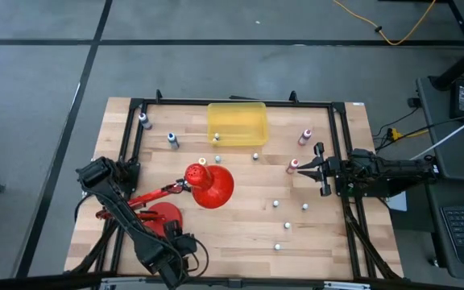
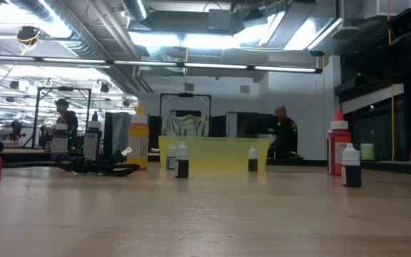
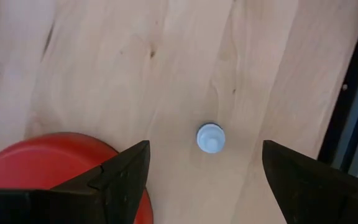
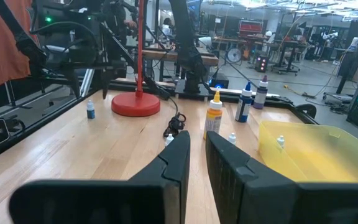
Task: Pick & Place food coloring
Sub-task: Put the blue food coloring bottle into the yellow bin
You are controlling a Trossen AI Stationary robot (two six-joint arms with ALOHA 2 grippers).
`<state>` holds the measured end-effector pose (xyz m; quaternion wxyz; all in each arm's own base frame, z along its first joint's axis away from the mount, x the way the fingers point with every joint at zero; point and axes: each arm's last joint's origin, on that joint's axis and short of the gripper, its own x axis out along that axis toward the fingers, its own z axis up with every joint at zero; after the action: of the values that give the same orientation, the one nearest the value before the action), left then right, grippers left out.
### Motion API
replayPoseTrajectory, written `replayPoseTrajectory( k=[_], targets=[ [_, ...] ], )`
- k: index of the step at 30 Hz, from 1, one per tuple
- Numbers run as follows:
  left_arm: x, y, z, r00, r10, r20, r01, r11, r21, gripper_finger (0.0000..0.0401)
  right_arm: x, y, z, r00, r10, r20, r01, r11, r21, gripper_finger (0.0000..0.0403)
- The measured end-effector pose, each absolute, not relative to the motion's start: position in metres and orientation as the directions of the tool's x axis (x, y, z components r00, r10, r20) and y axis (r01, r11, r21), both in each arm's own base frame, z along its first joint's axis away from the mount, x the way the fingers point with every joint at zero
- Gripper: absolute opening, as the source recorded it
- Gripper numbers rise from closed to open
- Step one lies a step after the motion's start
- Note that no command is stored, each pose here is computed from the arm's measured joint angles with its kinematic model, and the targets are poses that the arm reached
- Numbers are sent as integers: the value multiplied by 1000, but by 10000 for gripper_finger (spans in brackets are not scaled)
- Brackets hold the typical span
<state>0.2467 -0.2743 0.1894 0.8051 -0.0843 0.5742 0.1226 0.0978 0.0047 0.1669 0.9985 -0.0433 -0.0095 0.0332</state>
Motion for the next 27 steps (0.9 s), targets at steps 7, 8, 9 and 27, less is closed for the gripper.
replayPoseTrajectory(
  k=[7,8,9,27],
  targets=[
    [253,-272,188,329,106,-938,-303,953,1,298,98,5,167,998,67,16,-65,994,-87,56],
    [253,-272,188,329,107,-938,-303,953,2,298,98,5,167,998,67,16,-66,994,-87,56],
    [253,-272,188,329,107,-938,-299,954,4,298,98,5,167,998,67,16,-66,994,-87,56],
    [257,-277,169,276,95,-956,-236,971,29,294,98,5,167,998,67,16,-66,994,-87,56]
  ],
)
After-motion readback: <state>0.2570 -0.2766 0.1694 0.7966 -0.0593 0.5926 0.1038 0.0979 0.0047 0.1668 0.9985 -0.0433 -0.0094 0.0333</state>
